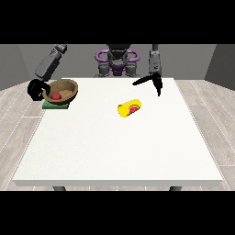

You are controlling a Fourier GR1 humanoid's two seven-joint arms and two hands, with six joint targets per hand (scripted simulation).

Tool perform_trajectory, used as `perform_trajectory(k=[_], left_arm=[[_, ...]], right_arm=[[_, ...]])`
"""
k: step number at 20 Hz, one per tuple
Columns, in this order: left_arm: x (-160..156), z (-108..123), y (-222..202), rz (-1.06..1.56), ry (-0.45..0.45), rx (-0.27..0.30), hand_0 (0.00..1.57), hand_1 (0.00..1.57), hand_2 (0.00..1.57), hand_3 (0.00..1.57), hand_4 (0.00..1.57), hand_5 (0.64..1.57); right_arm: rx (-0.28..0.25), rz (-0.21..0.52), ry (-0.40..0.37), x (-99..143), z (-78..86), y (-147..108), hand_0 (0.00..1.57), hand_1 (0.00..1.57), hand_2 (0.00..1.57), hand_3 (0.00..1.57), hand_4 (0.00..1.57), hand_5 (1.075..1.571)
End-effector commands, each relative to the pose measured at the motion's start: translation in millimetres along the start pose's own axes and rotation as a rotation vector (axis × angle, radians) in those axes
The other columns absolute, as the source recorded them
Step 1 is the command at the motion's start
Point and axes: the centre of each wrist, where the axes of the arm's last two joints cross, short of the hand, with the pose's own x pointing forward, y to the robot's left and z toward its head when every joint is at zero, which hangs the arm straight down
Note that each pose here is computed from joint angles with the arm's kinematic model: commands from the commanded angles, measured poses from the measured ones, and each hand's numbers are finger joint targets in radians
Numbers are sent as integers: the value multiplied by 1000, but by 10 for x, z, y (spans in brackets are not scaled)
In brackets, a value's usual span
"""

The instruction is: Pick the cup and pour the ball into the bowl, then pick the bowl and place it on the pad

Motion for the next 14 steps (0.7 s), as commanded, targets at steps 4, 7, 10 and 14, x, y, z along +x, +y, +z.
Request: perform_trajectory(k=[4,7,10,14], left_arm=[[344,26,155,-10,-116,17,0,0,0,0,0,1563],[453,-168,322,-32,-121,30,0,0,0,0,0,1564],[550,-153,160,-27,-127,64,0,0,0,0,0,1563],[539,108,191,0,-86,34,0,0,0,0,0,1565]], right_arm=[[-47,39,-128,231,123,-444,1571,1571,1571,0,1035,1569],[-13,60,-142,493,45,-428,1571,1571,1571,0,1034,1569],[-20,94,-160,458,-19,-301,1571,1571,1571,436,1031,1571],[-30,-24,-69,452,93,-544,1571,1571,1571,0,836,1569]])
